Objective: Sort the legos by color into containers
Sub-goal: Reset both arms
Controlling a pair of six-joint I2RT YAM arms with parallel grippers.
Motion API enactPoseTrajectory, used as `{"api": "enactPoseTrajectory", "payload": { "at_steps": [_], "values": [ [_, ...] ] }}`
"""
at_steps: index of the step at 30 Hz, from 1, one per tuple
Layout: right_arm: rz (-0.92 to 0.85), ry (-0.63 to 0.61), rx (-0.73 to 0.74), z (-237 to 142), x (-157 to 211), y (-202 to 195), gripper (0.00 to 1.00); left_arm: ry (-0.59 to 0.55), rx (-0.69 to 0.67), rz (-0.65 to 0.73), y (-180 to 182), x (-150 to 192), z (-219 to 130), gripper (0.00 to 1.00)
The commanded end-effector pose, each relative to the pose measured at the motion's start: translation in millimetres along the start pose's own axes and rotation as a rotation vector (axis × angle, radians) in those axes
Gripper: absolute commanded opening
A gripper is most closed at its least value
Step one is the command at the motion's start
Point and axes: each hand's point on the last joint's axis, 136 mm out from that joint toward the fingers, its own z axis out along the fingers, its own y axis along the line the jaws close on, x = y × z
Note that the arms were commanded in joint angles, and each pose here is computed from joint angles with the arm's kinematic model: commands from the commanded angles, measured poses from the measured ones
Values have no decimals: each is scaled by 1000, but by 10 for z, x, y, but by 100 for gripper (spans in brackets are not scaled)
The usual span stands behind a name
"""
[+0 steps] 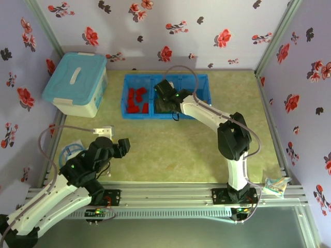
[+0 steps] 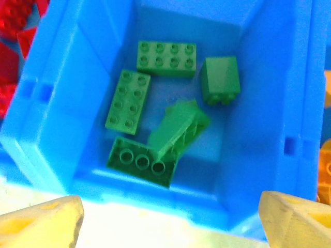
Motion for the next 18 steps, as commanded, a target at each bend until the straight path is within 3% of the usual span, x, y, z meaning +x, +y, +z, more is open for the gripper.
{"api": "enactPoseTrajectory", "payload": {
  "at_steps": [1, 9, 18],
  "values": [
    [26, -63, -32, -336, -76, -53, 88, -30, -34, 30, 28, -99, -22, 73],
    [62, -156, -15, -741, 91, -412, 90, -91, -132, 66, 169, -244, -41, 80],
    [107, -378, 125, -1401, 372, -1217, 92, -185, -430, 87, 638, -382, -121, 91]
  ]
}}
